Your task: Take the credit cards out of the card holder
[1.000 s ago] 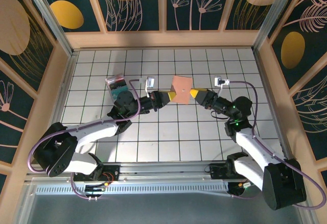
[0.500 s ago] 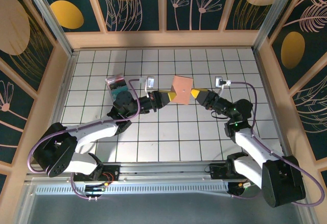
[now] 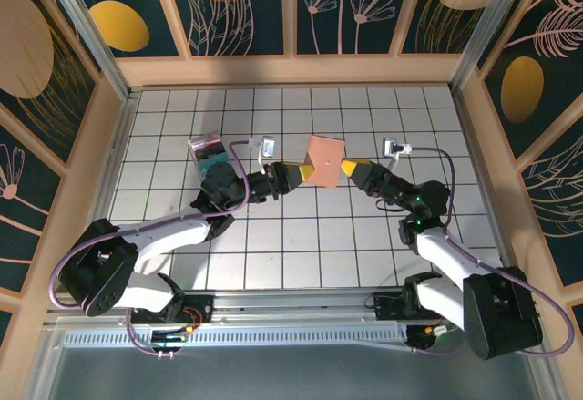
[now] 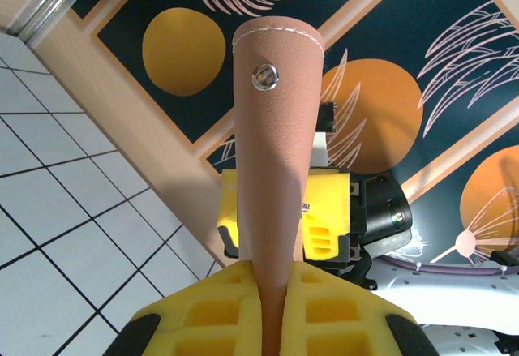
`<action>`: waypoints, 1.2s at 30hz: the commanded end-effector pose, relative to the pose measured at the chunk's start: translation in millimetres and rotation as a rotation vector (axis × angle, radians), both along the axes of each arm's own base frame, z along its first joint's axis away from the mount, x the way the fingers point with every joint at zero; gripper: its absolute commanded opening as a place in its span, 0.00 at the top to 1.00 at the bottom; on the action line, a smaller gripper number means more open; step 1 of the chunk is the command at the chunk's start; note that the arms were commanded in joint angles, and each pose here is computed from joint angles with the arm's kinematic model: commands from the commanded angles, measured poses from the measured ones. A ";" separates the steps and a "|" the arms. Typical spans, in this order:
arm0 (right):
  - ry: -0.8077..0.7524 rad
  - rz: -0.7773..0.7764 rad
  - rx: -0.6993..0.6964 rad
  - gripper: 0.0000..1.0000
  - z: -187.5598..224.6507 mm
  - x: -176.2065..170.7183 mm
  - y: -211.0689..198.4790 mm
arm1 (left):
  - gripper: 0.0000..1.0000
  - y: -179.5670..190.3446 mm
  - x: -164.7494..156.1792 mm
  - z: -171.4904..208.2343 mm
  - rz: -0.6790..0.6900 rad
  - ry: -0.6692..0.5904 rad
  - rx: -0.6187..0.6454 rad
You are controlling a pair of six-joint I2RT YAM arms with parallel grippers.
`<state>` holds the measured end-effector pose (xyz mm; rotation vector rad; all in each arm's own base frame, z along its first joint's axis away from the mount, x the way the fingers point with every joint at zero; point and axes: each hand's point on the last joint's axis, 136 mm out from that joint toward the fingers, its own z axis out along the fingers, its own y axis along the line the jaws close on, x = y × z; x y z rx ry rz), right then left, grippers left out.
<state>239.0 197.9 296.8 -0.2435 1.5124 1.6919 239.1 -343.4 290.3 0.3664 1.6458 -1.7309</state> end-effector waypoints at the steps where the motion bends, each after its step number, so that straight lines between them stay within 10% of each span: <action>1: -0.023 0.024 -0.002 0.71 -1.4 -5.4 0.5 | 1.00 3.2 -9.5 29.8 -0.030 -0.082 -0.083; 20: -0.063 0.107 -0.059 0.68 6.7 -13.0 26.4 | 1.00 -5.8 -8.0 26.0 -0.073 -0.063 -0.076; 36: -0.074 0.181 -0.007 1.00 14.1 -22.0 30.6 | 0.89 -11.1 0.5 14.3 -0.059 -0.007 -0.035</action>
